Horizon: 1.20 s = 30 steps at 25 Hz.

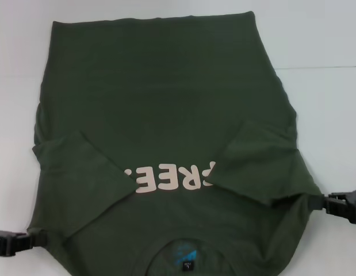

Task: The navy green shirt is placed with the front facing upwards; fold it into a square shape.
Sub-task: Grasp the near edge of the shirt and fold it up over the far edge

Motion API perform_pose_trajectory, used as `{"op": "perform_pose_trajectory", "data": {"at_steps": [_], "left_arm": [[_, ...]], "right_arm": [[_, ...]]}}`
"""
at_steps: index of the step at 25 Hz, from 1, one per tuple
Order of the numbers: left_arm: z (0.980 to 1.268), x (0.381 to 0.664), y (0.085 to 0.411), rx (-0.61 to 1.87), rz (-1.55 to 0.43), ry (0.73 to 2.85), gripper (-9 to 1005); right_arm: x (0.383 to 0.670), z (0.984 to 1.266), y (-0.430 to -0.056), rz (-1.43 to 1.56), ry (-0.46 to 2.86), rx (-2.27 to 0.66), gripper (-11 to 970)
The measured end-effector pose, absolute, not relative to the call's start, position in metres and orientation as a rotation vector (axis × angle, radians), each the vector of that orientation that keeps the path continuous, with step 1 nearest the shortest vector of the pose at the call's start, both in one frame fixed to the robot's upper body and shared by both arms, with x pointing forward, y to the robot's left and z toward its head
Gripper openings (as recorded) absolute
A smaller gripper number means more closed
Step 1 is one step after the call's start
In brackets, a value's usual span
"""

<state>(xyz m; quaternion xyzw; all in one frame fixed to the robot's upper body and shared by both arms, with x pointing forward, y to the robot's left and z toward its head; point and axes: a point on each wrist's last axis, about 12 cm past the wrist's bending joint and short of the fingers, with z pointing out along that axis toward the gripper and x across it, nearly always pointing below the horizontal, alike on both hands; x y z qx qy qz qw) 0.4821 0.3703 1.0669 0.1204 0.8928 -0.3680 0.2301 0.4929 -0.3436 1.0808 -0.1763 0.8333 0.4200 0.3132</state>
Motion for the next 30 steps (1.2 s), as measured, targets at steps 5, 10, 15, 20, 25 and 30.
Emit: {"op": "perform_pose_trajectory", "data": {"at_steps": [5,10,15,20,25,30], "left_arm": [[1.066,0.476,0.369,0.431,-1.011,2.388,37],[1.069,0.463,0.374,0.528,-0.999,2.23,39],[1.066,0.45,0.374,0.642,-0.951,2.106,41],[1.059,0.44,0.375,0.717,-0.875,2.021,42],[1.055,0.432,0.375,0.778,-0.812,1.942,44],[1.056,0.423,0.373,0.863,-0.828,1.891,45]], "right_arm": [[0.474,1.067,-0.351,1.097,2.099,-0.459,38],[0.452,1.059,-0.363,1.021,1.988,-0.47,38],[0.43,1.046,-0.364,0.944,1.887,-0.536,37],[0.405,1.036,-0.364,0.883,1.812,-0.564,37],[0.373,1.033,-0.369,0.803,1.725,-0.555,37],[0.345,1.028,-0.371,0.749,1.711,-0.524,38]]}}
